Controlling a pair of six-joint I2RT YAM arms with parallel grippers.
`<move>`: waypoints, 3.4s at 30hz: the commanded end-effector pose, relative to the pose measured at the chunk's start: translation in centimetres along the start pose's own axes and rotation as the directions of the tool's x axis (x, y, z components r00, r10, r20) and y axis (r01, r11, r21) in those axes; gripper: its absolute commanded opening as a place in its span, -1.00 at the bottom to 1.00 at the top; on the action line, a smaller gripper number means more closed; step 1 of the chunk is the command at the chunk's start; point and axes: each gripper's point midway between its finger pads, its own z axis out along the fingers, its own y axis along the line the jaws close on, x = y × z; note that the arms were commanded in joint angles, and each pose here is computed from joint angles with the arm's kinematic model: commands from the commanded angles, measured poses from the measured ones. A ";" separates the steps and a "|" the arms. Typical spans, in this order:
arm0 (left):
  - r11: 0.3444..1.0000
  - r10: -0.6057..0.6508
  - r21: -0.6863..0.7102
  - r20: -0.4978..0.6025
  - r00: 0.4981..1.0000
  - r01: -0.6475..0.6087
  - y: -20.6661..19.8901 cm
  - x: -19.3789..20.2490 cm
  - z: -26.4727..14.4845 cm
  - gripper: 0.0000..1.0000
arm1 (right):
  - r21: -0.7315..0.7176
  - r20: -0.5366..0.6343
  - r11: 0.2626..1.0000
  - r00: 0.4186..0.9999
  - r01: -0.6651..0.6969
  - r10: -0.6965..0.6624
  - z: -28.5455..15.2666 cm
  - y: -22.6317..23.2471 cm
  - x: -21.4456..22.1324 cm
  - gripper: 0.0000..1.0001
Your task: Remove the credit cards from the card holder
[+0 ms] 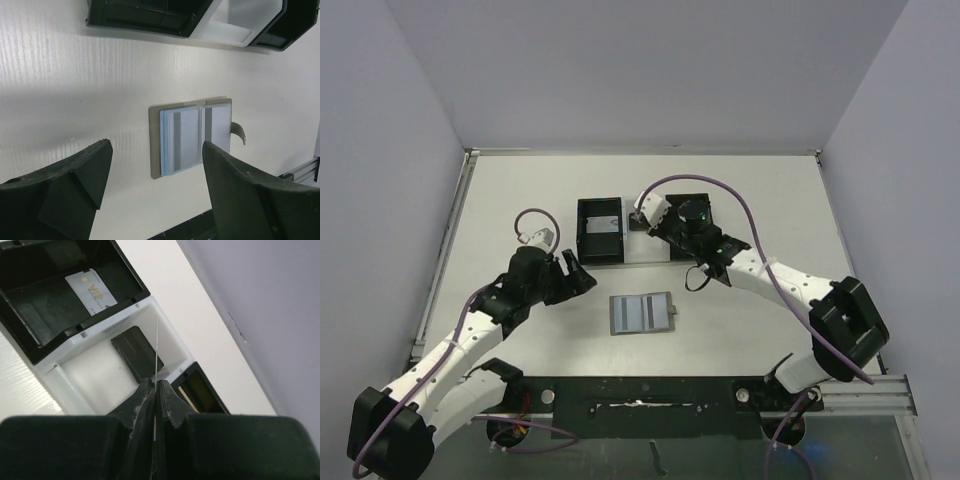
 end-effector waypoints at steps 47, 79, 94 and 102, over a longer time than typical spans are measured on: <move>0.998 -0.063 0.016 0.001 0.998 0.063 0.9 0.4 -1.1 0.47 | -0.182 -0.174 0.909 0.898 0.374 -0.404 12.9 -0.6 6.9 -0.14; 0.962 -0.011 0.270 -0.102 0.995 0.039 -5.2 0.5 0.0 0.36 | 0.051 0.143 0.704 0.703 -0.709 0.697 -2.9 -4.1 -2.0 0.57; 0.951 0.031 0.309 -0.189 0.981 0.029 -9.8 3.8 3.3 0.18 | 0.116 -0.269 0.172 0.136 -0.978 0.954 -8.4 12.4 5.4 -0.15; 0.953 0.049 0.302 -0.226 0.973 0.022 -10.4 5.0 4.3 0.07 | 0.150 -0.364 0.211 0.145 -0.966 0.920 -8.1 15.1 6.5 -0.45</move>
